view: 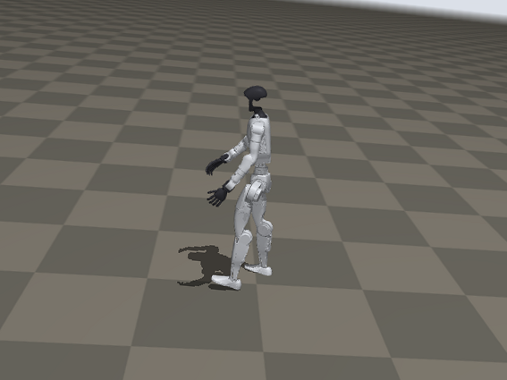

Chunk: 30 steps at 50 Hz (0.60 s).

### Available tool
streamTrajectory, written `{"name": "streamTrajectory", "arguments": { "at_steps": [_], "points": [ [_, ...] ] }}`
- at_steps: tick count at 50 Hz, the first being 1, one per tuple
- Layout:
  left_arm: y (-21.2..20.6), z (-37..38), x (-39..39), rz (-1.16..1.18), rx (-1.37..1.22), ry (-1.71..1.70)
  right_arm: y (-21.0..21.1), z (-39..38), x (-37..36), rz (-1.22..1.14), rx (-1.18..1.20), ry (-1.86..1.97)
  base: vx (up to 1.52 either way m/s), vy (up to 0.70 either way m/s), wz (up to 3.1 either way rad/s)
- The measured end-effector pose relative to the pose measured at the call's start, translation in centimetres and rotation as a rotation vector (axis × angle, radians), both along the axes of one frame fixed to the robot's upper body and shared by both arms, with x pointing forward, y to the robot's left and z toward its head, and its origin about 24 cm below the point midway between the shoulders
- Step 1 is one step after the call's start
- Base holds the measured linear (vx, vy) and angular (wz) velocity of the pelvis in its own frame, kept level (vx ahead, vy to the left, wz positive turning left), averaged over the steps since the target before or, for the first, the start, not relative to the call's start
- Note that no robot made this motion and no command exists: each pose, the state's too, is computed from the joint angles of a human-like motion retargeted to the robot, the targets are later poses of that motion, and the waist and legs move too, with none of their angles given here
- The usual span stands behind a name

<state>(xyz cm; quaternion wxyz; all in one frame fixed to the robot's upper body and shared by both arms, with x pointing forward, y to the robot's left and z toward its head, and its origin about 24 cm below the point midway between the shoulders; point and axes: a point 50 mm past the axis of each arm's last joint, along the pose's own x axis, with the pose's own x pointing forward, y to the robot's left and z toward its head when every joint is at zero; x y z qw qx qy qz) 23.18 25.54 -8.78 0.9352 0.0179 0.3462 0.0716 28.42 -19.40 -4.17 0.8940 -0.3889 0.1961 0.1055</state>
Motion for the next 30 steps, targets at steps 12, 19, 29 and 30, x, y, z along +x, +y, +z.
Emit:
{"name": "streamTrajectory", "arguments": {
  "at_steps": [12, 19, 29, 30],
  "points": [
    [-0.1, -7.8, -19.0, 0.142, -0.002, 0.736, -6.7, -6.7, -9.7, -0.269, -0.089, 0.402, -0.17, -0.06, -0.74],
    [0.0, -7.8, -19.3, 0.109, 0.069, 0.697, -9.2, -7.8, -13.1, -0.419, -0.098, 0.462, -0.21, 0.09, -1.61],
    [5.0, -4.2, -10.5, 0.154, 0.305, 0.427, -7.1, -7.8, -12.0, -0.425, 0.054, 0.372, -0.35, 0.22, -1.73],
    [5.8, -3.4, -9.5, 0.159, 0.331, 0.401, -6.8, -7.8, -12.0, -0.416, 0.064, 0.37, -0.25, 0.08, -1.82]
  ]
}}
